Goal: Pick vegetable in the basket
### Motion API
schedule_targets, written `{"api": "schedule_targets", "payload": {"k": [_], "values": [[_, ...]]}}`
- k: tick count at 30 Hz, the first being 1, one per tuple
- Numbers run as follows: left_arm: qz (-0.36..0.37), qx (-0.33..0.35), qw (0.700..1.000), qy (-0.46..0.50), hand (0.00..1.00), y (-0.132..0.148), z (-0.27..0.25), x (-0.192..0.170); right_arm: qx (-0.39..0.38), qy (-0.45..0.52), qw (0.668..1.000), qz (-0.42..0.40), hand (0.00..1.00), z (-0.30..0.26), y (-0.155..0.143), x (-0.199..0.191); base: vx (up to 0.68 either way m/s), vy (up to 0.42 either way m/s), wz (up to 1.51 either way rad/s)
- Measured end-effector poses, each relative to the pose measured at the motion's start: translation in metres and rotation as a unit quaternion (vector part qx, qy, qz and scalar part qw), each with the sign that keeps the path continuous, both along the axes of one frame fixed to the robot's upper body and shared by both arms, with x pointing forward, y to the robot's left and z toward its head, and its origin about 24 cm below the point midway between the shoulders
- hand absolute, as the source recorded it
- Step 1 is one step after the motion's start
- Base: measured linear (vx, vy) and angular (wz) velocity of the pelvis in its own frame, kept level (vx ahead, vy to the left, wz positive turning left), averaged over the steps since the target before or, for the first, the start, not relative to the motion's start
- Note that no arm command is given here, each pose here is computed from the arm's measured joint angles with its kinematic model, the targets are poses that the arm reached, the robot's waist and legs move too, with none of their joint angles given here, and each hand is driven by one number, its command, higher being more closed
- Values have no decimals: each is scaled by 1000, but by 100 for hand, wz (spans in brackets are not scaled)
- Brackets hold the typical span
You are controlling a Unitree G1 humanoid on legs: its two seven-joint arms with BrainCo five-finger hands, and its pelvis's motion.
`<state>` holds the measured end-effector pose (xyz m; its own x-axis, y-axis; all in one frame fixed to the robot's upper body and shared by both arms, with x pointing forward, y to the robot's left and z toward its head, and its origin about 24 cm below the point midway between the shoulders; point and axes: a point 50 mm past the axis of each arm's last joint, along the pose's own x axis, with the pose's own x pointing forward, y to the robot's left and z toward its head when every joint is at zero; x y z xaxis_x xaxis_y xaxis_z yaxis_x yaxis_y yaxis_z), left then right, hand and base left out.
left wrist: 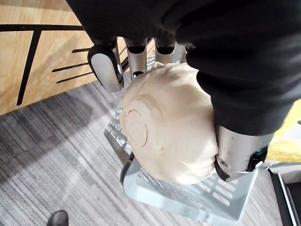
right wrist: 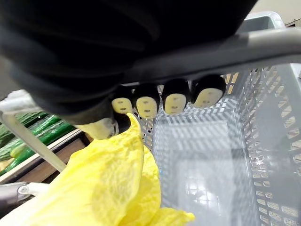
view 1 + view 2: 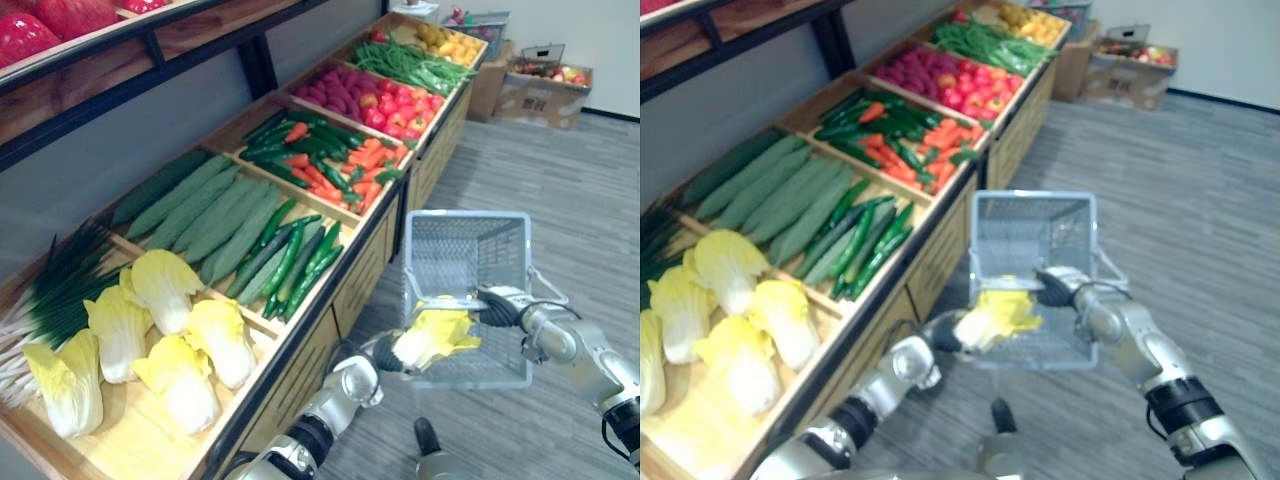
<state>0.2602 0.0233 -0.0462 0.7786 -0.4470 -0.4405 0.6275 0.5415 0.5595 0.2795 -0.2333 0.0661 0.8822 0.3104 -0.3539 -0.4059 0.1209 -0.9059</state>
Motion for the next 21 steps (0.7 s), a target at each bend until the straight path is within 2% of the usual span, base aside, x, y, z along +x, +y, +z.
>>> {"api": "schedule_targets", "payload": {"k": [14,21], "values": [[-45,3,999,-10,100,-21,7,-4,6,-8,999,-33,100,3,-15,-4,-40,-19,5],[-93,-9,995,-29,100,-42,17,-9,15,-10,999,-28,100,2,-10,-6,-38,-22,3]]}}
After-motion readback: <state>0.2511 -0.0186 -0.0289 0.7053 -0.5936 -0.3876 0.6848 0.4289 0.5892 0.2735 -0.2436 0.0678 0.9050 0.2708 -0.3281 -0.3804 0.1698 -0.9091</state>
